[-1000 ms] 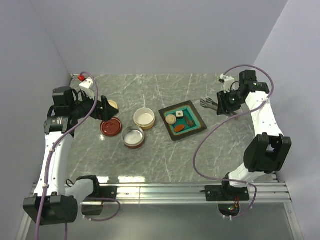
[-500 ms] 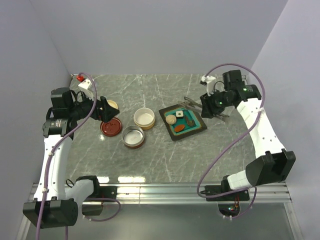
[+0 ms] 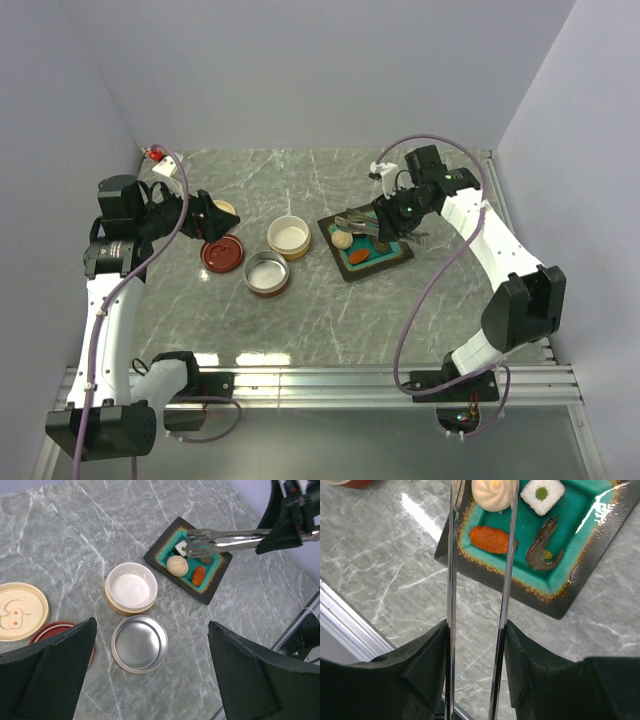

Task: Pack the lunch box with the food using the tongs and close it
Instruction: Pick up the food using the clamp

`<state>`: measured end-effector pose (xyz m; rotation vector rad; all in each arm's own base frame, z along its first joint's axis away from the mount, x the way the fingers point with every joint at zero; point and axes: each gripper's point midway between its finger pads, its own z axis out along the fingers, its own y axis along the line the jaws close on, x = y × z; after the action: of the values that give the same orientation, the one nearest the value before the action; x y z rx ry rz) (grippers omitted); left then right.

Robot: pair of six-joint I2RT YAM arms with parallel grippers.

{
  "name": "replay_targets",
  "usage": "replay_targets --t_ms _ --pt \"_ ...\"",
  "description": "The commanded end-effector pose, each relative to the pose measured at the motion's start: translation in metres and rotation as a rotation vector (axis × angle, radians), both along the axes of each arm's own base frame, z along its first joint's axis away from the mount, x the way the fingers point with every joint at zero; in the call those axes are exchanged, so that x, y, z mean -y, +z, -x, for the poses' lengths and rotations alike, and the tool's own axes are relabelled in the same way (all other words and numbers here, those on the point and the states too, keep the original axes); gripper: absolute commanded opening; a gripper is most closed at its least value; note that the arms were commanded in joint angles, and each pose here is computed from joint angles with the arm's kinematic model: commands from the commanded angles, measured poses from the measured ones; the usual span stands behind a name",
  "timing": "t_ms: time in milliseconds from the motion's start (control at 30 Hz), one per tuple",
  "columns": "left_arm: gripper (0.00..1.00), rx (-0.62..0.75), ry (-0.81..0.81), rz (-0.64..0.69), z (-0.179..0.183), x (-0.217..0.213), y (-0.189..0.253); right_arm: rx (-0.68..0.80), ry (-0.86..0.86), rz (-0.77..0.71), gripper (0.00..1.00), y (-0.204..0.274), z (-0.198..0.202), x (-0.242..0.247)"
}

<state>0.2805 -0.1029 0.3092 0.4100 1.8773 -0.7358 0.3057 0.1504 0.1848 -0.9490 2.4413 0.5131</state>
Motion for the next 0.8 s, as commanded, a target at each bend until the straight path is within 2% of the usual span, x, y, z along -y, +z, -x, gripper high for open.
replay_targets --t_ms 0,767 --pt "0.99 0.079 -0.02 0.012 0.002 0.004 0.023 0.024 -0.008 -0.019 0.52 0.001 -0.011 -0.008" --pt "0.99 0.111 -0.01 -0.022 -0.002 0.0 0.024 -0.099 -0.032 -0.015 0.5 -0.042 -0.009 -0.014"
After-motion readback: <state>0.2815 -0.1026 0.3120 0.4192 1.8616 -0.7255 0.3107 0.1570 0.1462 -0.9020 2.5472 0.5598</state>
